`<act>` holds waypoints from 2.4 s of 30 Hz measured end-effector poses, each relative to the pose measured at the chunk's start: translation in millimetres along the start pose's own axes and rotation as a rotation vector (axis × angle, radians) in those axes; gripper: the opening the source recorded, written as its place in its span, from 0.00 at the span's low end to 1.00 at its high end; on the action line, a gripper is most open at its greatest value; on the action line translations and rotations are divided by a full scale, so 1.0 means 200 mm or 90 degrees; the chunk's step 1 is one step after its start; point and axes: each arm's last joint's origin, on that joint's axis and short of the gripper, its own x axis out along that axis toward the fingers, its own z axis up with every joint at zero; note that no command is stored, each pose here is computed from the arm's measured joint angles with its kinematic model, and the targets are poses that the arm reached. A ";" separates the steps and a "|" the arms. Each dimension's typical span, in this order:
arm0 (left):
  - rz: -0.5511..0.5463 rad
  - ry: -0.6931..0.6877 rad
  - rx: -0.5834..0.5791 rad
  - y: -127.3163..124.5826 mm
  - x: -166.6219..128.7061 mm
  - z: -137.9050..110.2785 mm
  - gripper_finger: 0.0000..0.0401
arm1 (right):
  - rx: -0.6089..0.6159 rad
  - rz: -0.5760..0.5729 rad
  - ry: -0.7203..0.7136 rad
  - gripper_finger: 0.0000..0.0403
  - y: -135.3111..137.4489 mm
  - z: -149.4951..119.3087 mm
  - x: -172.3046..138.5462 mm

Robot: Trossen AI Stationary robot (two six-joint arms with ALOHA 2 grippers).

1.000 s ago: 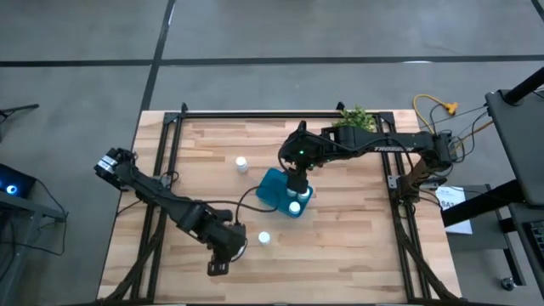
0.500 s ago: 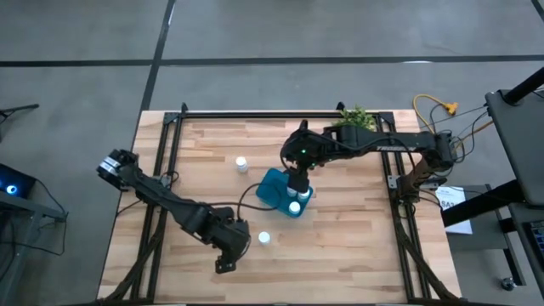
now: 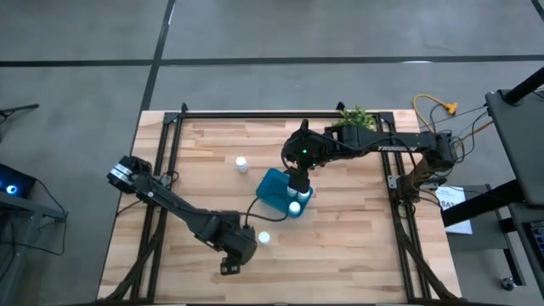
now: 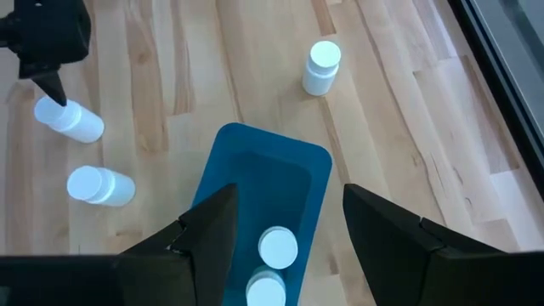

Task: Pick and place pill bottles into a basket
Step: Put the white pill bottle into the blue bin

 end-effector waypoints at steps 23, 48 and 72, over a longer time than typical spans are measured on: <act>-0.017 -0.042 -0.003 0.05 0.12 -0.06 0.72 | 0.002 0.001 -0.005 0.51 0.00 0.00 0.00; -0.030 -0.052 -0.020 0.07 0.19 -0.09 0.69 | 0.002 0.004 -0.013 0.51 0.01 0.01 0.00; -0.036 -0.049 -0.019 0.07 0.19 -0.08 0.35 | 0.025 -0.384 -0.352 0.43 0.00 0.10 -0.45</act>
